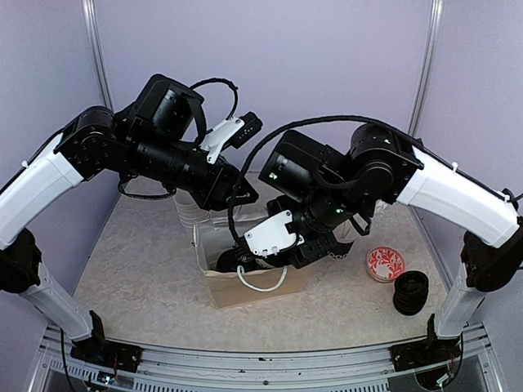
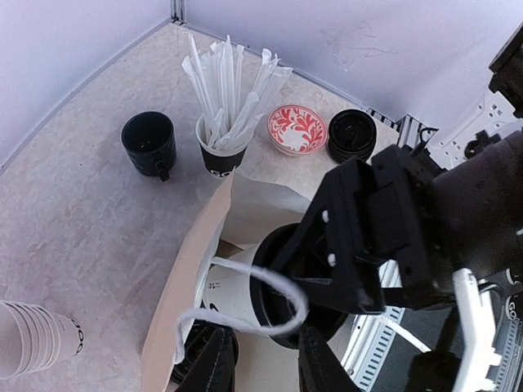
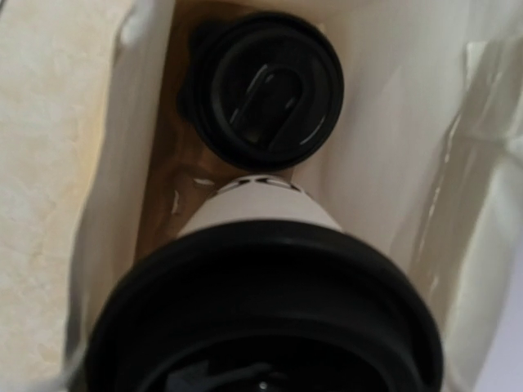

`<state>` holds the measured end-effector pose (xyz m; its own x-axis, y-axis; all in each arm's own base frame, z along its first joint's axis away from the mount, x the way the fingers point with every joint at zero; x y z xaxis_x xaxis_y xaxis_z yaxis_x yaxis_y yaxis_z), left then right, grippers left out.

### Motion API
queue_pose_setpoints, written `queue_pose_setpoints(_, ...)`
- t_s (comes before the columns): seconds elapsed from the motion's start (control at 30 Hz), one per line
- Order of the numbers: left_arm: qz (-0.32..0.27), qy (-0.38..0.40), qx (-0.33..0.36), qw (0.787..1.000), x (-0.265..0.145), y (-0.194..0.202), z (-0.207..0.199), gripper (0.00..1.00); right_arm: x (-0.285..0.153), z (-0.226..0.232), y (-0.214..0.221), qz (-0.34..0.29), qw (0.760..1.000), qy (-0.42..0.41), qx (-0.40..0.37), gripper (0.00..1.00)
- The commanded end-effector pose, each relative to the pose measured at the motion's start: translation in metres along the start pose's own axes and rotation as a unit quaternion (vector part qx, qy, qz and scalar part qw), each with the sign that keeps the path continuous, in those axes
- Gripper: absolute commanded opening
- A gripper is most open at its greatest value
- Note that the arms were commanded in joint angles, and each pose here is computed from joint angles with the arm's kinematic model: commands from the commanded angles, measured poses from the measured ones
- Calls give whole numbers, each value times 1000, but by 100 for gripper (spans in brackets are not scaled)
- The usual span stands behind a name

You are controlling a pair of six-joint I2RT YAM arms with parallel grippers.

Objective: Pack the takeout coffee

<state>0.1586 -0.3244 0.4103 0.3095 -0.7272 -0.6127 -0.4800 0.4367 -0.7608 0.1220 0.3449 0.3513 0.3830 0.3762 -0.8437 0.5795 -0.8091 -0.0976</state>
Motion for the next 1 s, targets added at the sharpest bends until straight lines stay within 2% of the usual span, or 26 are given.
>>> queue_pose_setpoints(0.0,-23,0,16,1000,-9,-2,1,28,3,-7,-2,18,1000,18,-5,41)
queue_pose_setpoints(0.1,-36,-15,16,999,-18,-5,3,32,4,-5,1,27,1000,13,-2,40)
queue_pose_setpoints(0.27,-103,-91,10,990,-47,-16,18,53,-3,3,8,32,999,14,5,40)
queue_pose_setpoints(0.37,-132,-131,-1,983,-56,-19,36,58,-6,17,8,22,1000,-2,8,40)
queue_pose_setpoints(0.5,-150,-161,-31,975,-52,-21,64,60,-9,39,8,3,999,-32,10,39)
queue_pose_setpoints(0.7,-140,-120,-37,982,-15,-15,78,61,-12,51,13,-9,999,-48,12,38)
queue_pose_setpoints(0.97,-46,-69,-36,996,72,14,74,58,-11,57,16,-31,999,-30,10,37)
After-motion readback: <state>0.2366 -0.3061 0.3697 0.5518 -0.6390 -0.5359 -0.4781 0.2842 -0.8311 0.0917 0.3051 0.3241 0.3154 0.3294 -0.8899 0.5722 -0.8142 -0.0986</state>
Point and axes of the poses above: each gripper's point midway between its finger pads, its own x axis out along the fingers, its own z axis along the line the jaws close on, y = z × x, the point moved 7 cm from there along -x, back along the fingers, and after that the axes turned 5 degrees about -x, right-handed, at the moved point
